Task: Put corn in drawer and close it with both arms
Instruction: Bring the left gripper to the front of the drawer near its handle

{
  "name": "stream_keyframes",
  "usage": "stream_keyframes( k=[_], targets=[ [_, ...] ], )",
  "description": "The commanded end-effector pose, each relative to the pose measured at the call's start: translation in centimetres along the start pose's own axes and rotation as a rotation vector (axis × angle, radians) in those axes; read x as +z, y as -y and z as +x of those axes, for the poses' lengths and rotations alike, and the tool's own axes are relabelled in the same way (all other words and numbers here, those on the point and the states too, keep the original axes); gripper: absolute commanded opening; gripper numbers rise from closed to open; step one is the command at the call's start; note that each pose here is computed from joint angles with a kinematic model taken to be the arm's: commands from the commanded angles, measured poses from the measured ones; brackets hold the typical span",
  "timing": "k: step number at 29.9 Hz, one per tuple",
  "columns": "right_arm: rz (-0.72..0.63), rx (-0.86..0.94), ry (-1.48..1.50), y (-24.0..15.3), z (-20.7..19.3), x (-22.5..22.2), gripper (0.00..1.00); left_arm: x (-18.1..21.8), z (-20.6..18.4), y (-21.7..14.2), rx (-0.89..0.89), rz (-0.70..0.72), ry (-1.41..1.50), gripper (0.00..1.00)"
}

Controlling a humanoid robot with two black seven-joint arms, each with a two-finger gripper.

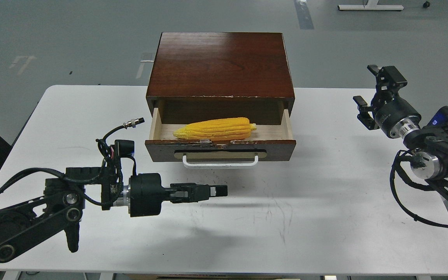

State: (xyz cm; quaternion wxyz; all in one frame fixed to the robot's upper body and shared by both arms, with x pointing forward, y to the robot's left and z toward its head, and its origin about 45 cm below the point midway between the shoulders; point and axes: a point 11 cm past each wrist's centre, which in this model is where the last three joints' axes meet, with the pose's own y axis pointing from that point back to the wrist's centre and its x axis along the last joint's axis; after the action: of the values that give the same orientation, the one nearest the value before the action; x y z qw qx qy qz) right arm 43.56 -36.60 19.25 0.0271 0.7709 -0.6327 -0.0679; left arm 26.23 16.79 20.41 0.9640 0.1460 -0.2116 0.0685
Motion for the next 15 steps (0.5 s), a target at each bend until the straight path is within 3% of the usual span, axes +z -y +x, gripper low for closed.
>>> stream_keyframes(
  k=[1, 5, 15],
  targets=[
    [-0.001, 0.001, 0.0, 0.0, 0.0, 0.1, 0.99, -2.0, 0.2, 0.0, 0.05, 0.089, -0.02, 0.0],
    [-0.001, 0.001, 0.0, 0.0, 0.0, 0.1, 0.99, -3.3, 0.3, -0.2, 0.101, 0.143, -0.065, 0.0],
    [-0.004, 0.002, -0.001, -0.1, 0.1, 0.2, 0.99, -2.8, 0.8, -0.4, 0.121, 0.107, -0.145, 0.0]
  ],
)
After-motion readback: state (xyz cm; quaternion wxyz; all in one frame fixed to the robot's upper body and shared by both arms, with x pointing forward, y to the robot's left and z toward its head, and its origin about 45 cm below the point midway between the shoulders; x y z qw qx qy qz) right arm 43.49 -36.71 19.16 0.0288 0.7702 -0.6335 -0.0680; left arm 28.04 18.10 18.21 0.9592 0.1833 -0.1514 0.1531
